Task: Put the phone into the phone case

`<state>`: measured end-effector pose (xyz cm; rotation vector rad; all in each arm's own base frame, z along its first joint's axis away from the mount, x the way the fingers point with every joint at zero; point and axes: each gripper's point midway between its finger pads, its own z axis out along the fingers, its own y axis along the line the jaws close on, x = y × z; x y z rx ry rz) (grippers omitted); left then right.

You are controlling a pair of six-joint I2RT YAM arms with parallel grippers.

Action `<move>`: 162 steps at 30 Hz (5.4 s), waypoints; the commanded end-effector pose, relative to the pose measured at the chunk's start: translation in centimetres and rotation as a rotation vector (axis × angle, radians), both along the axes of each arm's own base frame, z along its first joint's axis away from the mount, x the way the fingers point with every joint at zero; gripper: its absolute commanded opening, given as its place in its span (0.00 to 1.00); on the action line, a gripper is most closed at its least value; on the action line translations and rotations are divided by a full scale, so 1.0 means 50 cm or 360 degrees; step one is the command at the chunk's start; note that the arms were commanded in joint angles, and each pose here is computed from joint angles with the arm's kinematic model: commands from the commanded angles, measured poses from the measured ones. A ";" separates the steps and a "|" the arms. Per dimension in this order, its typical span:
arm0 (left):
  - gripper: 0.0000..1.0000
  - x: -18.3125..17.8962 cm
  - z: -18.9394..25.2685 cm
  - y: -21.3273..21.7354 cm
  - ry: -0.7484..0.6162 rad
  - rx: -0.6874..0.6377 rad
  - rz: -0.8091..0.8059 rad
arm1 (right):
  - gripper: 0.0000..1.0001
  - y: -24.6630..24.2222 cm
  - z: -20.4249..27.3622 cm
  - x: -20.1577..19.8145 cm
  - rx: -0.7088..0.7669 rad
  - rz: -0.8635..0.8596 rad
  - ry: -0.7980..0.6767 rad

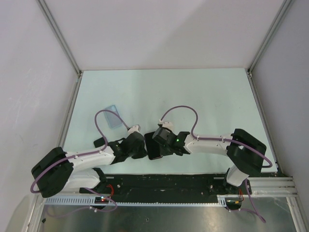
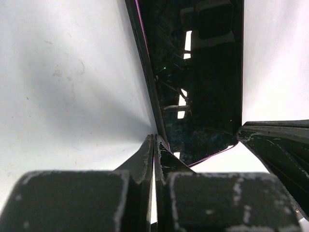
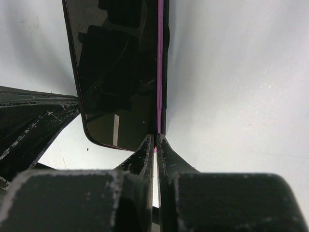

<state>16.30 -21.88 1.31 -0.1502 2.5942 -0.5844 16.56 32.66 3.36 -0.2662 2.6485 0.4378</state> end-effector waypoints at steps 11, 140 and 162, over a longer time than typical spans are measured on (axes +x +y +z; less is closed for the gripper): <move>0.02 -0.029 -0.024 0.006 0.0093 0.0071 -0.0038 | 0.01 0.003 -0.092 -0.064 -0.0142 0.0083 0.0151; 0.03 0.225 0.030 0.032 -0.0024 0.0195 0.0178 | 0.42 -0.006 0.116 0.311 0.0245 -0.0081 -0.0313; 0.04 0.154 0.040 0.004 0.0031 0.0068 0.0058 | 0.39 0.024 0.051 0.196 0.0410 0.0124 -0.0126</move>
